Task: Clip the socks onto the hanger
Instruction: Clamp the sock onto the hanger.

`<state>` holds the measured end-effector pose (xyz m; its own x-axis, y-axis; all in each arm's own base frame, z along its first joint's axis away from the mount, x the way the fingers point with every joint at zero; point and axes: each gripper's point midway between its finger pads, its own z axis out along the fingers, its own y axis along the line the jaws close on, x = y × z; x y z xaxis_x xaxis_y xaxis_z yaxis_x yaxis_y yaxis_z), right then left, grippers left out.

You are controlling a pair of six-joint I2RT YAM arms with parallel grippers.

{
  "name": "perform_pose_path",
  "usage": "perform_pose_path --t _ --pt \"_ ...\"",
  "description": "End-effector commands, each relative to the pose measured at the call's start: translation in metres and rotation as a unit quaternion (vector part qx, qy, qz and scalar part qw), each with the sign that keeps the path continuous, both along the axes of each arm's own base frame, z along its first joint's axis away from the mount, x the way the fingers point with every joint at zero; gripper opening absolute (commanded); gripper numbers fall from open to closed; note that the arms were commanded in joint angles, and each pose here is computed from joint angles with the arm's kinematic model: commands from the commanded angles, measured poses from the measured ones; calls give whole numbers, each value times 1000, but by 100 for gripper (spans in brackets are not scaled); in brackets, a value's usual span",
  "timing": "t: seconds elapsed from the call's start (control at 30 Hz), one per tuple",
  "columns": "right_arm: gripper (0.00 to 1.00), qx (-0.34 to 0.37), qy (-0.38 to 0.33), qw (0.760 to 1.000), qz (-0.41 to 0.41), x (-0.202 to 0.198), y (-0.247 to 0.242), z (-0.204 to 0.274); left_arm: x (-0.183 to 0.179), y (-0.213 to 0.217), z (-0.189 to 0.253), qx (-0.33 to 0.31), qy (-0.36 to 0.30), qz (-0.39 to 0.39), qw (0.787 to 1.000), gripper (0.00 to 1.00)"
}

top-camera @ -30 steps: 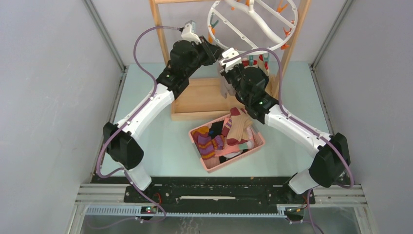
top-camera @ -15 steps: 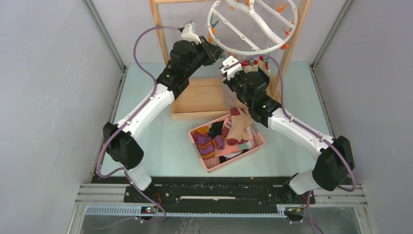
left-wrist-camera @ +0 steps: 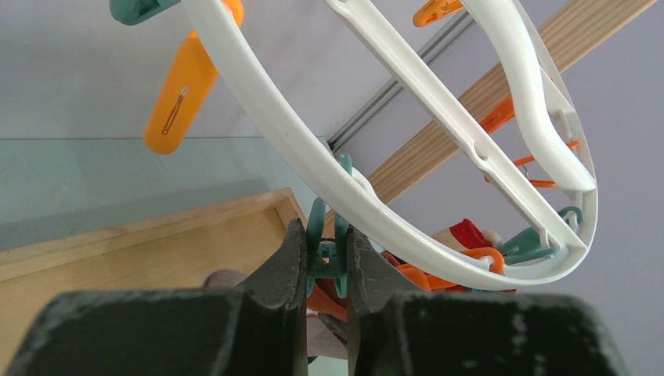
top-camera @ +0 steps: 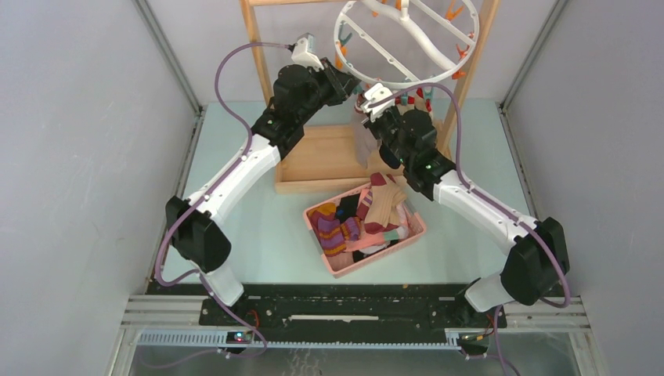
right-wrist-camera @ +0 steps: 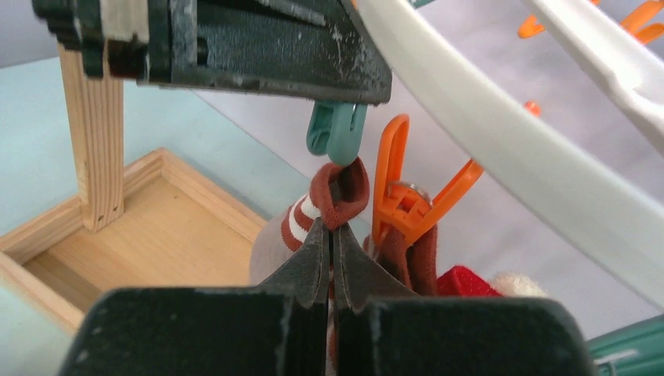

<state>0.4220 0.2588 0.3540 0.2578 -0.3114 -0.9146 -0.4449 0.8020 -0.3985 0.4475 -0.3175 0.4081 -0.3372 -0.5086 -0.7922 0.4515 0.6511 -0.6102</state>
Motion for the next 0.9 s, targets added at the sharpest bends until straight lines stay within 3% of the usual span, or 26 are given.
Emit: perform_pose_path --t 0.0,0.87 --pt "0 43 -37 998 -9 5 2 40 -12 14 59 -47 -41 6 998 0" --pt "0 44 -73 996 -34 -4 12 61 -6 11 48 -45 -29 9 999 0"
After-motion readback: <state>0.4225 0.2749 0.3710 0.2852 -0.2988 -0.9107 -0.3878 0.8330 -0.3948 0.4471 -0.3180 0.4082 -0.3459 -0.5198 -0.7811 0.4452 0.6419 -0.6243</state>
